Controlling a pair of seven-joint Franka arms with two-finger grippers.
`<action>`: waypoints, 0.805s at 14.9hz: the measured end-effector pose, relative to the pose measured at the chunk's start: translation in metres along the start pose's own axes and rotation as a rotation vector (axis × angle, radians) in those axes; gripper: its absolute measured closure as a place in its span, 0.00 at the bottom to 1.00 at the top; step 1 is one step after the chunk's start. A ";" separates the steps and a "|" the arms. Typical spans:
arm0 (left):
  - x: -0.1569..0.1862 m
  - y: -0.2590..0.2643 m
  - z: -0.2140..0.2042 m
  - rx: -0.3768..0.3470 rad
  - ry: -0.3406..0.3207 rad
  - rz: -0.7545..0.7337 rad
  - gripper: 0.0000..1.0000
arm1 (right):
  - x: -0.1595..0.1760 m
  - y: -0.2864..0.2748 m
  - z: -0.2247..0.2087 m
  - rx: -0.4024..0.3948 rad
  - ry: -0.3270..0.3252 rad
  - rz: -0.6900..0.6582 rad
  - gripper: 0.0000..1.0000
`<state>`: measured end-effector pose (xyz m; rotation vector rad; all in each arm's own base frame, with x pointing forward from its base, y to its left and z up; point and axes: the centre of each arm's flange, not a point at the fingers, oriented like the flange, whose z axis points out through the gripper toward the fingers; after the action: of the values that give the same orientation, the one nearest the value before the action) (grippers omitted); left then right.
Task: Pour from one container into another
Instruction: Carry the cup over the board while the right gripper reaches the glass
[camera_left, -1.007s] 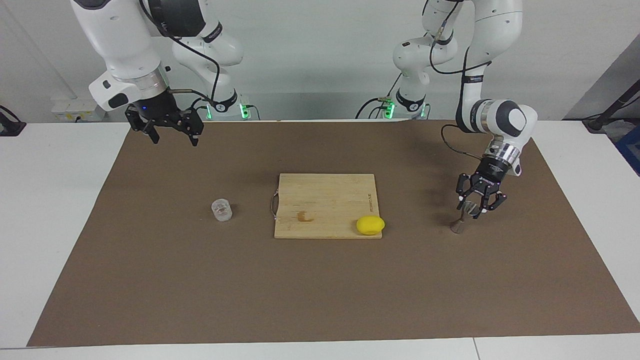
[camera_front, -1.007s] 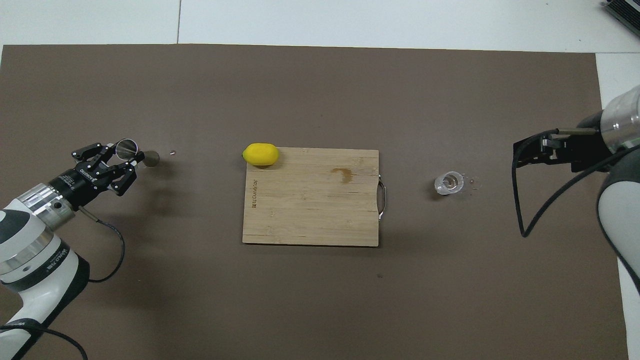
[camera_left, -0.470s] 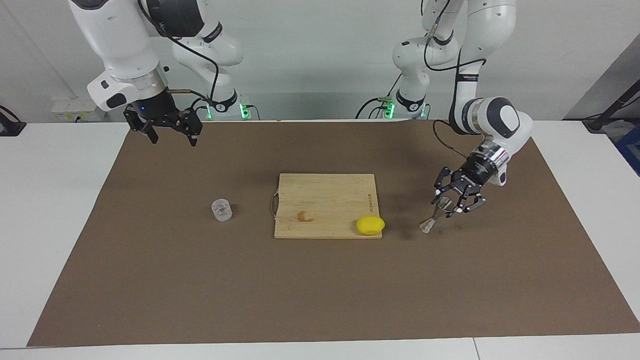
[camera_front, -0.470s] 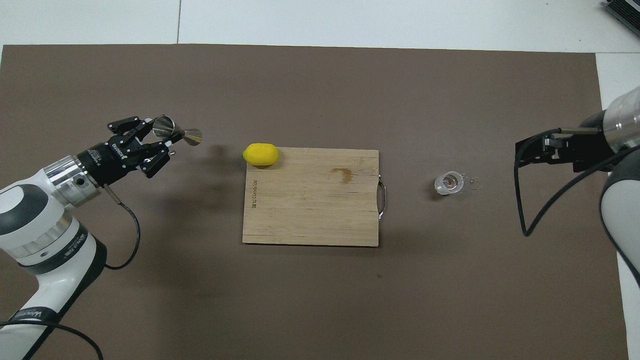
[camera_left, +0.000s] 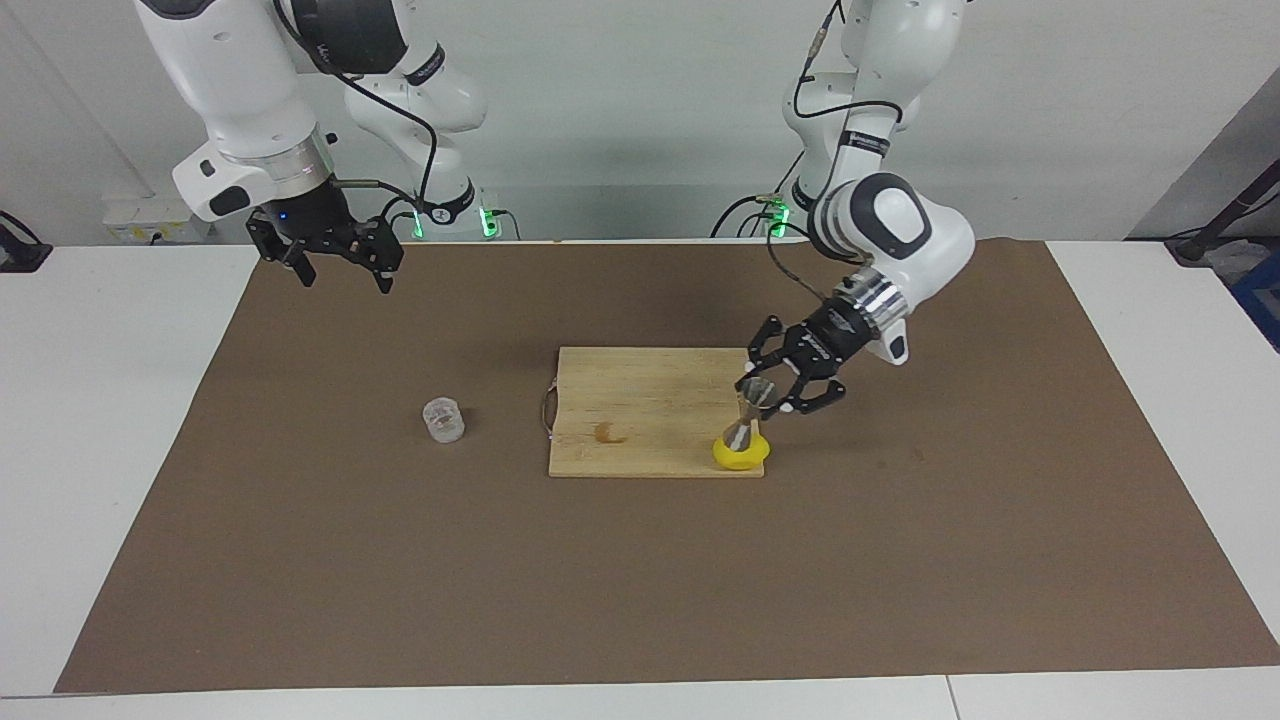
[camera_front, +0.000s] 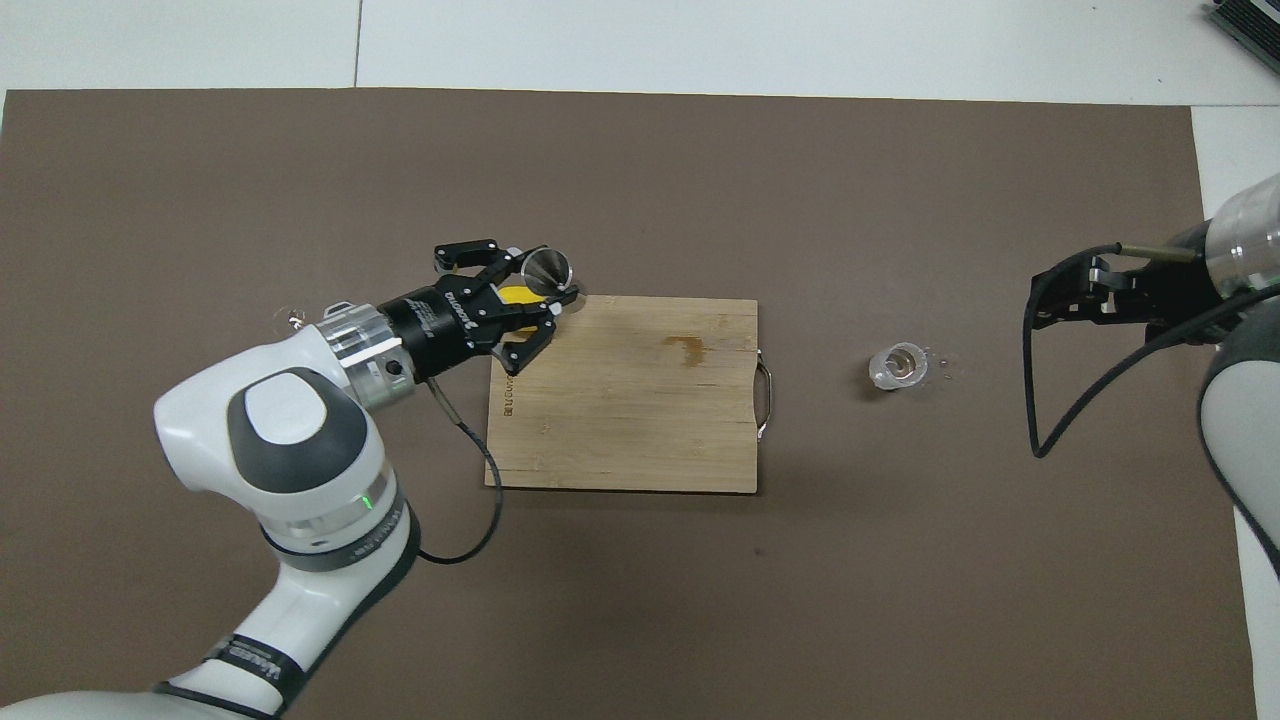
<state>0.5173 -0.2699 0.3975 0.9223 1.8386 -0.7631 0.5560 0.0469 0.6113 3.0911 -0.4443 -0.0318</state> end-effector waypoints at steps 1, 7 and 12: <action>-0.002 -0.023 0.013 -0.008 0.014 -0.008 0.50 | -0.001 -0.002 0.001 0.016 -0.008 0.064 0.00; -0.005 -0.091 0.067 0.012 0.072 0.010 0.50 | 0.004 -0.011 0.030 0.118 -0.111 0.486 0.00; 0.016 -0.103 0.104 0.013 0.124 0.006 0.50 | 0.023 0.014 0.101 0.221 -0.256 0.887 0.00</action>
<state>0.4727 -0.4031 0.3543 1.0025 1.9393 -0.7293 0.5722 0.0252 0.5098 2.7719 -1.8652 -0.3783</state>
